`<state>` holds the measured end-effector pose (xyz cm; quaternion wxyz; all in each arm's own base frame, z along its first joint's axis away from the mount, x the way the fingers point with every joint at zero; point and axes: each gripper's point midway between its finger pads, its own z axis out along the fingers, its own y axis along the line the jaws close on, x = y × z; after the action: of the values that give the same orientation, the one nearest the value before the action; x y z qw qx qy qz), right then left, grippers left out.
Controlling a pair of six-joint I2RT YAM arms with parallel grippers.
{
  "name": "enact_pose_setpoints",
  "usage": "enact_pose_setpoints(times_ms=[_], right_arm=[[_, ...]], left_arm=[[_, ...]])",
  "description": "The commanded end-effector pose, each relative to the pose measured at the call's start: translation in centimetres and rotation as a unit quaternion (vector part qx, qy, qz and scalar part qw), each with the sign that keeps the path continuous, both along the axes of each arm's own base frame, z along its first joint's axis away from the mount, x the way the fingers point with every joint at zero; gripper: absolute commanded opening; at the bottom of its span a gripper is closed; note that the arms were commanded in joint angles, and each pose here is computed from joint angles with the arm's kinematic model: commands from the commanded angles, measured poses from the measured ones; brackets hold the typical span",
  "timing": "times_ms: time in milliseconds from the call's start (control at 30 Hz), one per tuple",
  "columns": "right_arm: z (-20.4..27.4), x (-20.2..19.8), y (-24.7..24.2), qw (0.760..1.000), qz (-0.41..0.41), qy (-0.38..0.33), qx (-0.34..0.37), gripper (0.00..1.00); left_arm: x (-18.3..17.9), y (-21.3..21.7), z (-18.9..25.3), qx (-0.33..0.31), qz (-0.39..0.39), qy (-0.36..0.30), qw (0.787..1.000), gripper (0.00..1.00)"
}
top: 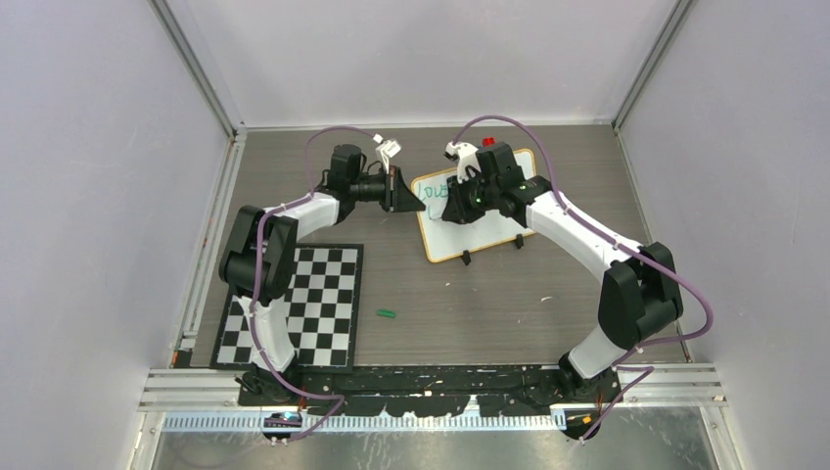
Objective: Write a sentence on the whiteboard
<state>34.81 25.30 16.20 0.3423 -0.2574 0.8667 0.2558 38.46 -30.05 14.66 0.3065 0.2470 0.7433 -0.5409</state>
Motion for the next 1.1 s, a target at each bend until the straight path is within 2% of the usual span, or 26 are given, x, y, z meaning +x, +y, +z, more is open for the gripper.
enact_pose_setpoints(times_ms=[0,400,1067], right_arm=[[1.4,0.2,-0.6,0.999,-0.004,-0.031,-0.011,0.0],[4.9,0.8,-0.1,0.999,-0.006,-0.051,0.011,0.0],[3.4,2.1,-0.5,0.998,-0.021,-0.056,-0.013,0.0]], left_arm=[[0.0,-0.2,1.1,-0.01,-0.005,-0.018,1.0,0.0],[-0.2,-0.3,1.2,-0.011,-0.008,-0.017,1.0,0.0],[-0.2,-0.3,1.2,-0.011,-0.007,-0.018,1.0,0.0]])
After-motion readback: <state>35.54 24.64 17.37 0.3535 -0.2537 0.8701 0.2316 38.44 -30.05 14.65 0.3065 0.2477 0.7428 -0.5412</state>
